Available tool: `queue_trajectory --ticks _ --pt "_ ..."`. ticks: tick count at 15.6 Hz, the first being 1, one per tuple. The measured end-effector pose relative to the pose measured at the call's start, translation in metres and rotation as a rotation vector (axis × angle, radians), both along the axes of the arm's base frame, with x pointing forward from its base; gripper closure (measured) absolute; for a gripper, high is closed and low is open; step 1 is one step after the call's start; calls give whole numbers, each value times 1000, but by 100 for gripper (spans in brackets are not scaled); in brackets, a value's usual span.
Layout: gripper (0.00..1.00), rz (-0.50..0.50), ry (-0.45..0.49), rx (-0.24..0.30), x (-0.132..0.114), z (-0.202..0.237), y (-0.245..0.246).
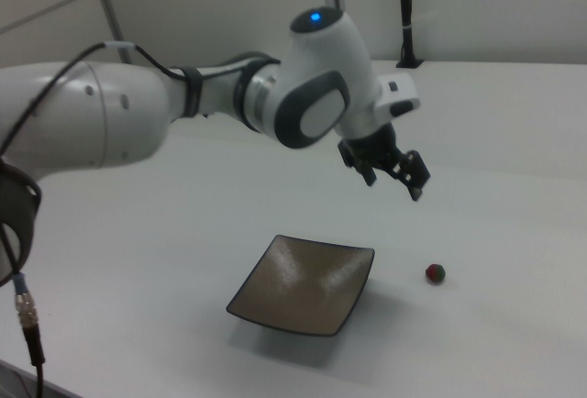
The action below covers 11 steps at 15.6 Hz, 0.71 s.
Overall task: Strawberries on a ceramic plate
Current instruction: 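Move the open gripper over the red strawberry beside the plate, then lower the gripper onto the strawberry and close it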
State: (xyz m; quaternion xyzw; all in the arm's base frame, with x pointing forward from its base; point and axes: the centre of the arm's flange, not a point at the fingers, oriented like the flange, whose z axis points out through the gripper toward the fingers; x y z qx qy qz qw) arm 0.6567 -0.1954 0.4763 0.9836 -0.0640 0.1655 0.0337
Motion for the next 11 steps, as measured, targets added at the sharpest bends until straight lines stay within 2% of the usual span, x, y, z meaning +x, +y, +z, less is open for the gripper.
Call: queue_trajectory --ticks 5,11 --pt "0 130 31 -76 8 -49 -26" --pt "0 159 104 -100 12 -103 -38"
